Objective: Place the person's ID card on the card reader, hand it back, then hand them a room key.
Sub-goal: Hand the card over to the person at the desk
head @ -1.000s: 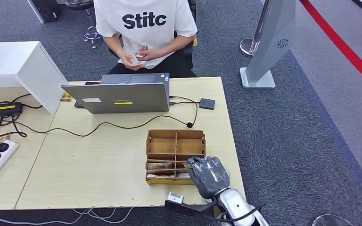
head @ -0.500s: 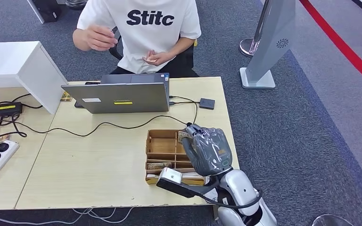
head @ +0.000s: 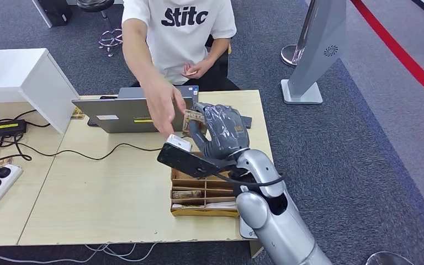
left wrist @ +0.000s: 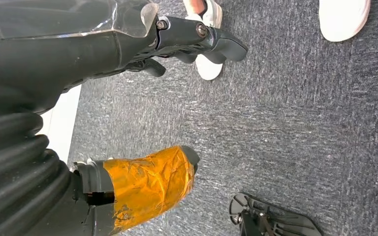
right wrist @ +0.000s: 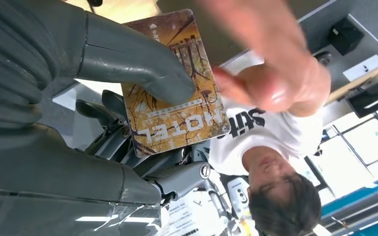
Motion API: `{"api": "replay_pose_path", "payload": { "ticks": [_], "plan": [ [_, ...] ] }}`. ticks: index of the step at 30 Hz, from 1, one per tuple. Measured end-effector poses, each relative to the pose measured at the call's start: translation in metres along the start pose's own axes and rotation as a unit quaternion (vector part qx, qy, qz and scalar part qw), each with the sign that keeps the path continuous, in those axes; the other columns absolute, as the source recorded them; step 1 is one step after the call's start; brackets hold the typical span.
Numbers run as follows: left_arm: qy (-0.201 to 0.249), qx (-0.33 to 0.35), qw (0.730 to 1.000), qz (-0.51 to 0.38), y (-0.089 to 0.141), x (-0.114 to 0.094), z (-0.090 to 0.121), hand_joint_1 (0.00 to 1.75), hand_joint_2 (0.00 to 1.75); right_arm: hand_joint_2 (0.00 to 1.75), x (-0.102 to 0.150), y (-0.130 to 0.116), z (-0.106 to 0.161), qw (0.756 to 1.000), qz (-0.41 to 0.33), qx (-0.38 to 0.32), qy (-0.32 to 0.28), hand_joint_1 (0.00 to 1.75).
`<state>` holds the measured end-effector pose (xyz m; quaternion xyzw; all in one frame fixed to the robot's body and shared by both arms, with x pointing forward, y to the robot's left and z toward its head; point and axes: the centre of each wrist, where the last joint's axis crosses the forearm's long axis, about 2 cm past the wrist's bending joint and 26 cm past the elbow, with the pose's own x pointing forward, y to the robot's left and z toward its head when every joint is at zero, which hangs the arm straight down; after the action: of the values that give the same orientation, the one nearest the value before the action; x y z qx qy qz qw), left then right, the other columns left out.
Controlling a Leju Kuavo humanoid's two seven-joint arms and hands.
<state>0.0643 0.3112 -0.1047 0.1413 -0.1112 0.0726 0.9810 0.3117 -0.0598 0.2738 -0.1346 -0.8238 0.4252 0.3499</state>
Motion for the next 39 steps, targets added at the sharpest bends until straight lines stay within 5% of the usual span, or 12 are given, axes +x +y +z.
{"api": "replay_pose_path", "payload": {
  "ticks": [5,7,11,16,39],
  "plan": [
    [-0.002,0.0,1.0,-0.004,0.002,0.001,0.0,0.0,1.75,1.75,-0.001,0.001,-0.014,1.0,-0.008,0.015,0.007,1.71],
    [-0.002,0.001,1.0,-0.003,0.002,0.001,-0.001,0.0,1.75,1.75,-0.001,0.002,-0.017,0.999,-0.022,0.023,0.009,1.53],
    [-0.001,0.002,1.0,0.0,0.004,0.001,-0.001,0.0,1.75,1.75,-0.005,0.001,-0.016,0.996,-0.086,0.036,0.004,0.03],
    [0.001,0.006,1.0,0.011,0.006,0.0,-0.002,0.0,1.75,1.75,-0.001,-0.004,-0.001,0.988,-0.152,0.005,-0.013,0.0],
    [0.02,0.01,0.998,0.063,0.004,-0.008,0.0,0.0,1.75,1.75,-0.015,-0.025,0.119,0.965,-0.208,-0.157,-0.022,0.0]
  ]
}}
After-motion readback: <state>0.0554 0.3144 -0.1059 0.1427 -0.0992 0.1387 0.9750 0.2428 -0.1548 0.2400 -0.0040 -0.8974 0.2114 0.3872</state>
